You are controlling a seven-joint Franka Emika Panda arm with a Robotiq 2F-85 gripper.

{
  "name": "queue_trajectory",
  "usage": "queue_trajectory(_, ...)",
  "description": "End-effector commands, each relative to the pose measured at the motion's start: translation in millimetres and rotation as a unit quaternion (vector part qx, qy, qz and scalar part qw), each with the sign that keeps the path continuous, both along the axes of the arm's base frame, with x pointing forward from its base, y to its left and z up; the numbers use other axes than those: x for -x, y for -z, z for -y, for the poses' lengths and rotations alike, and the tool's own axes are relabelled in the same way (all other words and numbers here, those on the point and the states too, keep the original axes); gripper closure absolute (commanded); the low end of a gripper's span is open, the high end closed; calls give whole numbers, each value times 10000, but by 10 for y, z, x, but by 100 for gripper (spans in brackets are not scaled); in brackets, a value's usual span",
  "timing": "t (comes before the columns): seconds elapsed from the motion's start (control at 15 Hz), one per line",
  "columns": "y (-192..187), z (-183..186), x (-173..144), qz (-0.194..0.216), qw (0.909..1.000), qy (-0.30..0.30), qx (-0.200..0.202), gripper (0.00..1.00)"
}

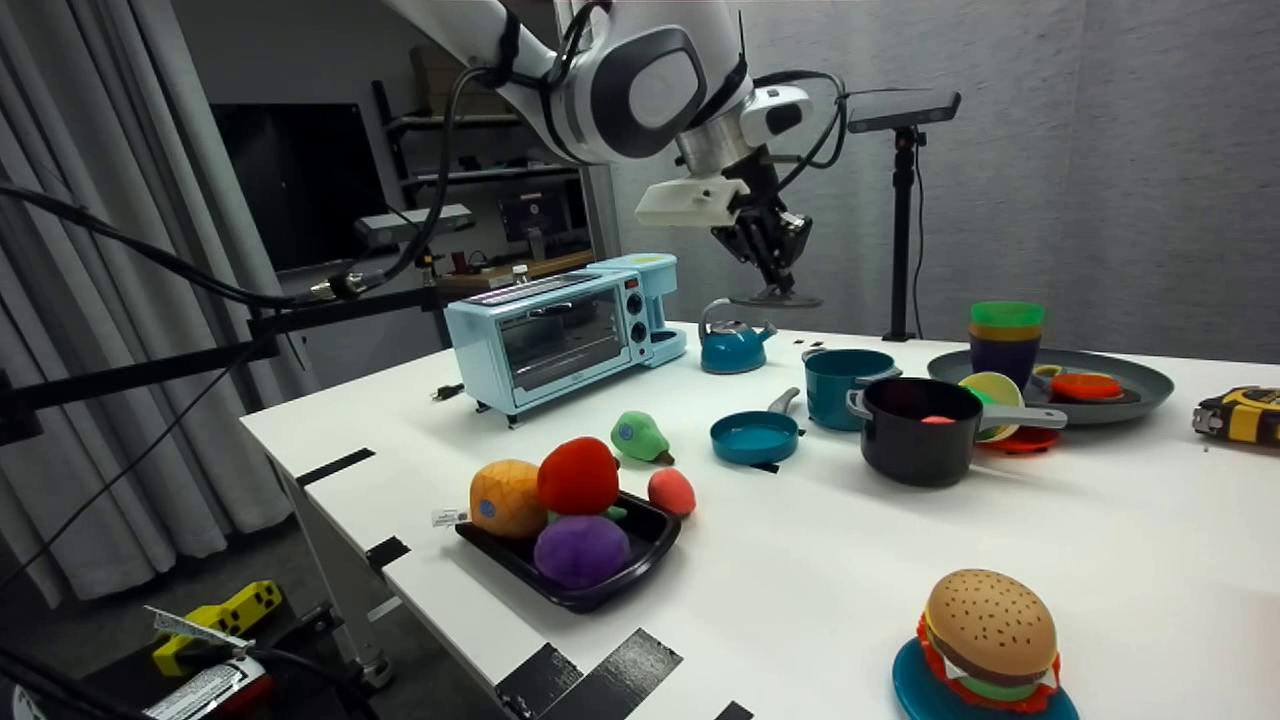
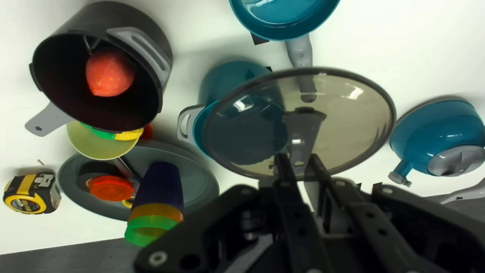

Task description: Take the lid off the blue pot and put it on the blue pan

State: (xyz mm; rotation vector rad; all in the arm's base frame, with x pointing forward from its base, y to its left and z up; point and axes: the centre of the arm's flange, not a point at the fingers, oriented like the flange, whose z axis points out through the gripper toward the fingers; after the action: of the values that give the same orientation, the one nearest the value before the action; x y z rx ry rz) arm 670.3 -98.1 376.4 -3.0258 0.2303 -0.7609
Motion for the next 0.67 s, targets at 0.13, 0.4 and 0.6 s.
queue_trajectory(0.13,31,-13,19,-93,9999,-71,-24,86)
queue_trajectory(0.4,39,-31,31,-175,9997,-125,-73,86)
queue_trajectory(0.6,38,-31,32,-176,9997,-126,-73,86)
